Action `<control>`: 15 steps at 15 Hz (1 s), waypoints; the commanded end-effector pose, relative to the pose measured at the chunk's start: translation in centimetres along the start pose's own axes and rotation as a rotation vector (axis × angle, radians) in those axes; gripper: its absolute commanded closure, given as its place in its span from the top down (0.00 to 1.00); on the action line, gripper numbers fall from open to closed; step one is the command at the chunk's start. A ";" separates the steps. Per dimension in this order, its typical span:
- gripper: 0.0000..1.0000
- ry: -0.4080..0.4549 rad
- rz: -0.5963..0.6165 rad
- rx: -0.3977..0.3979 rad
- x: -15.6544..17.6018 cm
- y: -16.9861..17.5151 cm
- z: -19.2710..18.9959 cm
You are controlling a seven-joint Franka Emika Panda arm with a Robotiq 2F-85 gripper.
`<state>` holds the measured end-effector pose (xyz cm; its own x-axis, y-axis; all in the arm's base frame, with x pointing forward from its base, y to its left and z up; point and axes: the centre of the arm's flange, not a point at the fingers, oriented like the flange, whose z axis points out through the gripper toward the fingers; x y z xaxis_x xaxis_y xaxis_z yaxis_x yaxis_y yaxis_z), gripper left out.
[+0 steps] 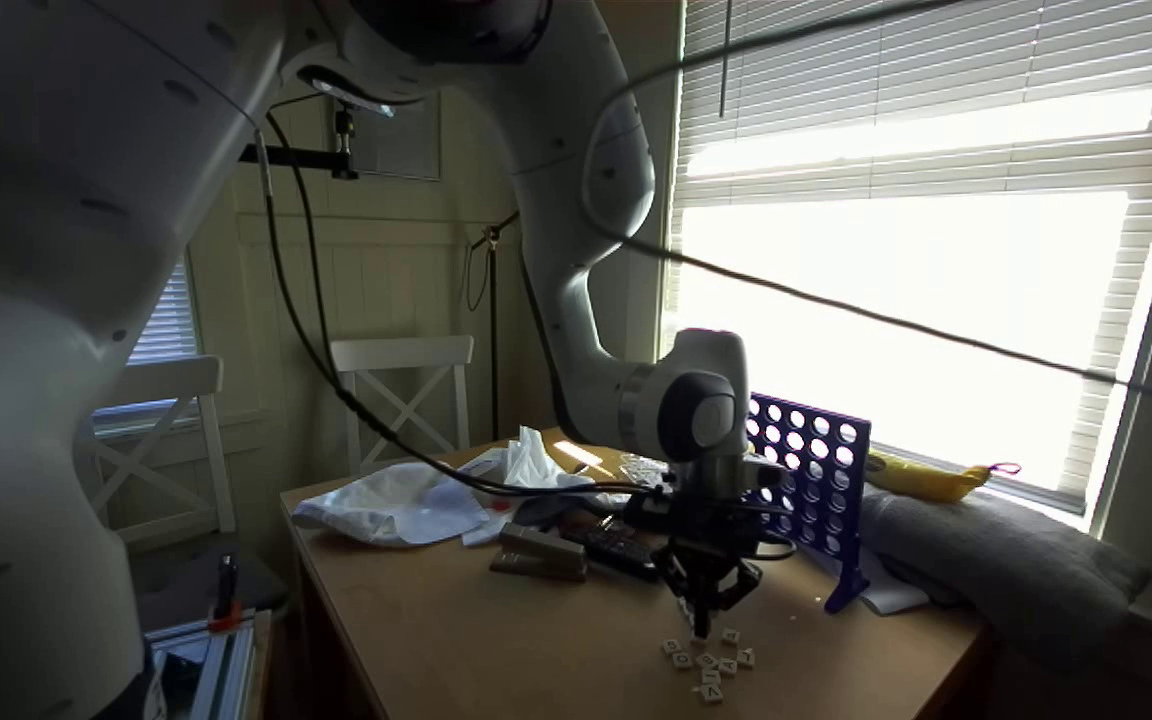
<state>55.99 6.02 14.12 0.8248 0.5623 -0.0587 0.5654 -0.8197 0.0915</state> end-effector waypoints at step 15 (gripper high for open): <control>0.00 0.012 -0.024 -0.011 0.2 -0.4 1.6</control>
<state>56.03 6.09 13.68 0.8326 0.5523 -0.0420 0.5537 -0.8278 0.0902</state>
